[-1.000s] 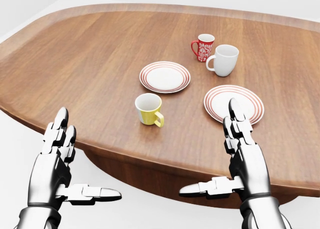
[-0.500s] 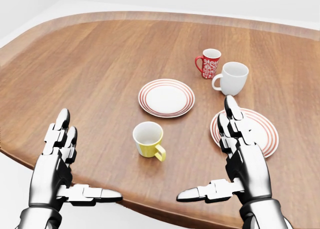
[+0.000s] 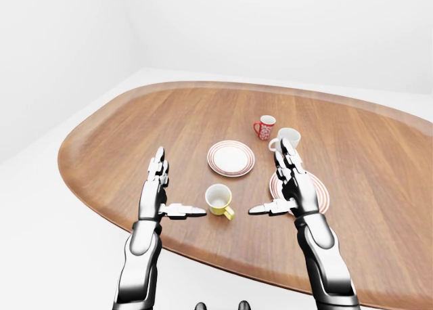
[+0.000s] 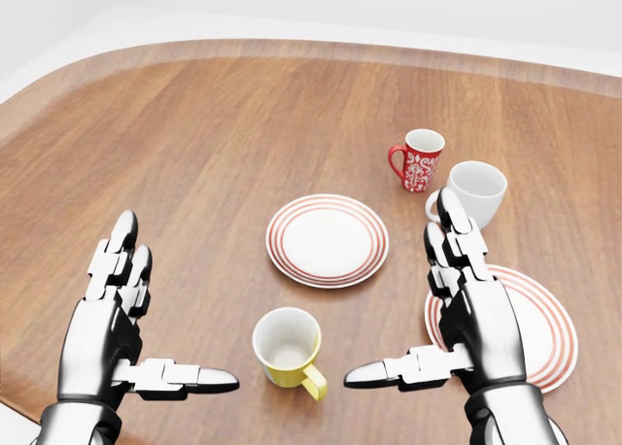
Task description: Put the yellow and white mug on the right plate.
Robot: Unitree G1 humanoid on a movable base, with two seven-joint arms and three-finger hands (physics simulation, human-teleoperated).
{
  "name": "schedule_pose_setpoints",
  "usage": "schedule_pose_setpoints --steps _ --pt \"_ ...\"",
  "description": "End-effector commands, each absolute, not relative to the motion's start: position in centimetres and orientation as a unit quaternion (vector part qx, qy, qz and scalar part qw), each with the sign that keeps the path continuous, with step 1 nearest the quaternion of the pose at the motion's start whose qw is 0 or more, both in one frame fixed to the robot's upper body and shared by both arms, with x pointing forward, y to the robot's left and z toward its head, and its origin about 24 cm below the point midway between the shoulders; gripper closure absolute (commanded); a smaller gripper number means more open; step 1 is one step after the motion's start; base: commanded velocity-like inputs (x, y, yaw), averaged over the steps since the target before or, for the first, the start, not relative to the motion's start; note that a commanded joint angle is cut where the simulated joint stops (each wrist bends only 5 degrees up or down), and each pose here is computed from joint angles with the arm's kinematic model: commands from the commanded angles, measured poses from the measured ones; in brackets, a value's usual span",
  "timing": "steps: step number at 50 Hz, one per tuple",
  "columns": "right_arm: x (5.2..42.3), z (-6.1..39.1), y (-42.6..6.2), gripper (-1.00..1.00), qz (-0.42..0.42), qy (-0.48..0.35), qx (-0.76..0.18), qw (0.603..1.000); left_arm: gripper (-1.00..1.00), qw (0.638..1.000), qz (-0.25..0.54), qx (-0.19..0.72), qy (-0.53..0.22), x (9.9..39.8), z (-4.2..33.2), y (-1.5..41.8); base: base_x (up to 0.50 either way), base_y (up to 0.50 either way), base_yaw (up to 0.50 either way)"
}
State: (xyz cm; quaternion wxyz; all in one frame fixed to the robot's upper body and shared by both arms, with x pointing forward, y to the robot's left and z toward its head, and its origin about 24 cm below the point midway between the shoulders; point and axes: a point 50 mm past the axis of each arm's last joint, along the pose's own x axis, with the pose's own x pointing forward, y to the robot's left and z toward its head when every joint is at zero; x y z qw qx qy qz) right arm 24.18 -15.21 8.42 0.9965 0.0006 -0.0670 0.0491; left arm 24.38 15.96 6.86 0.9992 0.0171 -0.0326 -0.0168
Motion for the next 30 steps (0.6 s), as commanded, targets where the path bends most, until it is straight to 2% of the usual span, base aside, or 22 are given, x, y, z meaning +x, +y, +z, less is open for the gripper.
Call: schedule_pose_setpoints --steps 1,7,23,24,25,30 --pt "23.9 8.5 -15.1 -1.0 0.061 -0.069 0.011 0.996 -1.0 0.999 -0.017 0.018 -0.032 24.3 6.8 16.0 0.0 0.0 0.0" --pt "23.9 8.7 -15.2 -1.0 0.043 -0.073 0.001 0.996 -1.0 0.999 -0.018 0.018 -0.031 24.3 6.8 15.9 -0.1 0.37 0.0" --pt "24.3 8.0 -15.3 -1.0 0.035 -0.059 0.003 0.998 -1.0 0.999 -0.019 0.019 -0.03 24.2 6.7 15.8 0.0 0.0 0.0" --pt "23.7 8.5 -15.0 -1.0 0.074 -0.07 0.031 0.994 -1.0 0.999 -0.019 0.02 -0.031 24.2 6.8 15.8 0.0 0.0 0.0" --pt "23.5 8.8 -15.1 -1.0 0.076 -0.079 0.054 0.993 -1.0 0.999 -0.02 0.02 -0.031 24.2 6.8 15.8 0.0 0.0 0.0" --pt "24.0 8.2 -15.5 -1.0 0.044 -0.065 0.038 0.996 -1.0 0.999 -0.021 0.021 -0.028 24.2 6.6 15.8 0.48 0.14 0.0"
